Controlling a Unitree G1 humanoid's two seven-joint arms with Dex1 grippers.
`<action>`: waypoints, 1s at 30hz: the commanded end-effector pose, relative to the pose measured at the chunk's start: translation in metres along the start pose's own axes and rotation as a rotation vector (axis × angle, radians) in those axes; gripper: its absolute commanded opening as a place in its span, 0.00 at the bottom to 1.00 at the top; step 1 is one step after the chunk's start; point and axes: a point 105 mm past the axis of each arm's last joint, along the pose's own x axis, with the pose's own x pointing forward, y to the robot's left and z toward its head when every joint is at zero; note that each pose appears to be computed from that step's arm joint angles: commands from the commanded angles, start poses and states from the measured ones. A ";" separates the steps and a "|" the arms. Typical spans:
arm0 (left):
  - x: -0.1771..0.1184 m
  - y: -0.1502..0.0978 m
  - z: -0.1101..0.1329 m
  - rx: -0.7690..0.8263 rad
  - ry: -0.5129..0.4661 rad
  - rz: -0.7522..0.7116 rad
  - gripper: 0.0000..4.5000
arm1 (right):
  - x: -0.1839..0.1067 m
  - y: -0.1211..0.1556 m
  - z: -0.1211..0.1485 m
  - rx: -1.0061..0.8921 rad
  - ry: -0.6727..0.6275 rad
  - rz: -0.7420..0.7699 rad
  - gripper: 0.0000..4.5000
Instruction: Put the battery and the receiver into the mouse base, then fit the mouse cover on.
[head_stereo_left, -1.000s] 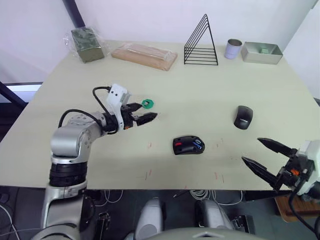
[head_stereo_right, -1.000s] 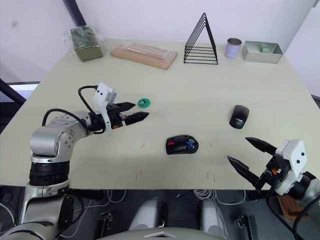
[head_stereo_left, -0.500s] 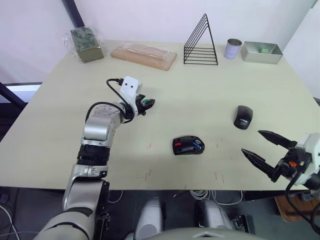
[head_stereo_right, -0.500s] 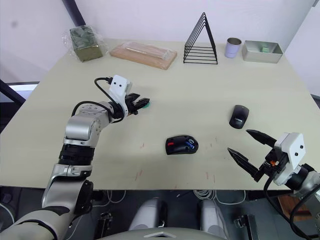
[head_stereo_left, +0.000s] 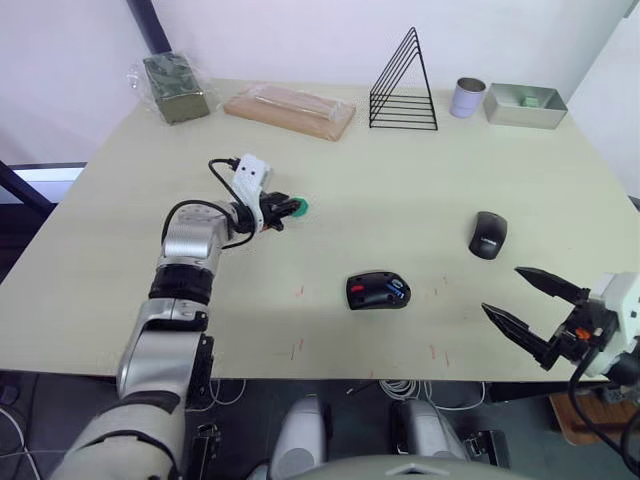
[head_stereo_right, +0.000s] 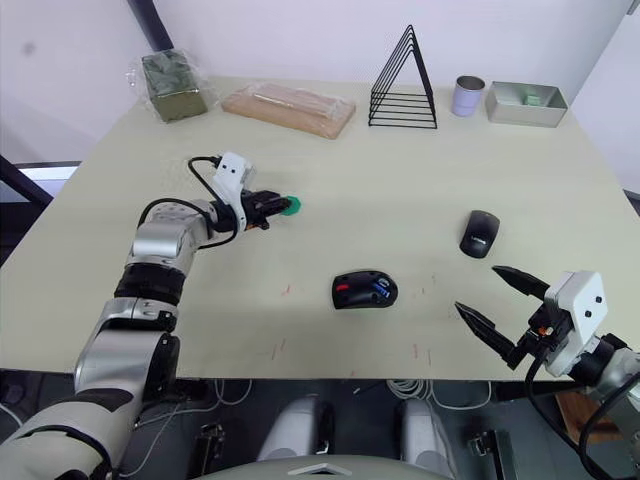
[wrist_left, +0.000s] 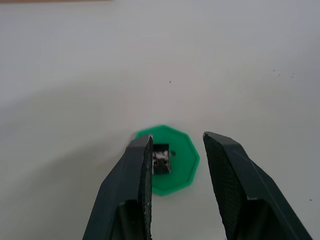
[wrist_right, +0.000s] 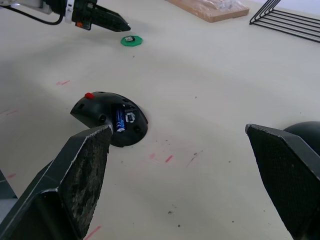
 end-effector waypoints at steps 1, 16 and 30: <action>0.000 0.003 0.011 0.053 -0.008 -0.026 0.39 | 0.003 0.006 0.009 -0.039 -0.027 0.005 1.00; 0.000 0.017 -0.003 0.106 0.061 0.008 0.39 | 0.008 0.017 0.016 -0.044 -0.047 0.008 1.00; 0.007 0.011 0.000 0.122 0.058 -0.004 0.39 | 0.012 0.020 0.015 -0.037 -0.058 0.008 1.00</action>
